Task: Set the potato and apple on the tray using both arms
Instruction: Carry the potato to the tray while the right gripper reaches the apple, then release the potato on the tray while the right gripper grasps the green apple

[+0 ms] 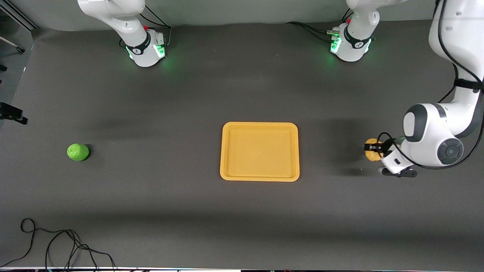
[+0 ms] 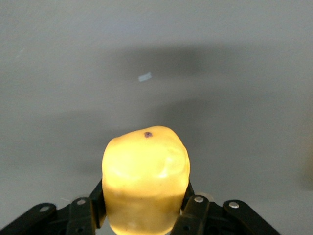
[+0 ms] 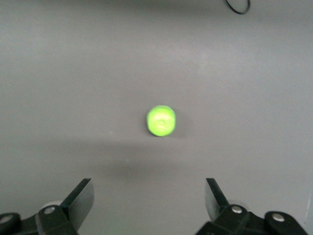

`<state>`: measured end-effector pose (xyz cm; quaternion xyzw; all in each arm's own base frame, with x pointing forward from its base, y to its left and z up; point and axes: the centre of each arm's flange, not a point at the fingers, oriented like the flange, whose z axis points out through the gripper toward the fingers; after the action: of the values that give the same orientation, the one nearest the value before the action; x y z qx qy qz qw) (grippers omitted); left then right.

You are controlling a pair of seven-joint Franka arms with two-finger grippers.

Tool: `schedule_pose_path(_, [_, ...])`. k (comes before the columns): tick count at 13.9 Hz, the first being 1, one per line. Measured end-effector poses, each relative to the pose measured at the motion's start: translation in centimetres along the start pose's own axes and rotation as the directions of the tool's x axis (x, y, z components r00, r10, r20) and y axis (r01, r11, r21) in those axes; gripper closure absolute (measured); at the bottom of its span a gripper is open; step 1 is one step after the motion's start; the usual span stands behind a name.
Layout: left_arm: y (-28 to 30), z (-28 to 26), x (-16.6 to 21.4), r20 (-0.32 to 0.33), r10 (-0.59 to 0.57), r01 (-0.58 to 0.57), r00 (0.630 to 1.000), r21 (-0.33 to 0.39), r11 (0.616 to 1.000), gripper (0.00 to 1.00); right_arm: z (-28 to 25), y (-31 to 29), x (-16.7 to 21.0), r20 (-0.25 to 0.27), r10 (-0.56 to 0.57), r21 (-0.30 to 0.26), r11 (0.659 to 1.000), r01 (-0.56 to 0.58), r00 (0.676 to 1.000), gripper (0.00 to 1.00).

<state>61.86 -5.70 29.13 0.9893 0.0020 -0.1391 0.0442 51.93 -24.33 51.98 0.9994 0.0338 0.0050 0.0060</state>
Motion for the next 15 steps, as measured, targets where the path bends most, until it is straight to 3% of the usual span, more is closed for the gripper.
schedule_pose_path(4, [17.8,-2.2,-1.8,-0.069,-0.086,0.085,0.994,-0.013,0.996,0.41,4.7,-0.5,0.0,-0.024,-0.012,-0.009,1.000,0.012,1.000,0.00])
schedule_pose_path(7, [25.0,1.5,-2.8,-0.074,-0.091,0.090,0.993,-0.012,0.996,0.41,10.7,-0.9,0.3,-0.048,-0.035,0.027,0.999,0.037,0.998,0.00])
schedule_pose_path(11, [28.0,10.1,-1.6,-0.063,-0.124,0.122,0.990,-0.027,0.992,0.41,19.3,0.5,1.3,-0.058,-0.056,0.048,0.997,0.059,0.997,0.00])
schedule_pose_path(15, [27.4,10.8,-0.4,-0.070,-0.140,0.138,0.988,-0.033,0.990,0.41,27.6,1.3,1.5,-0.047,-0.062,0.043,0.997,0.064,0.997,0.00])
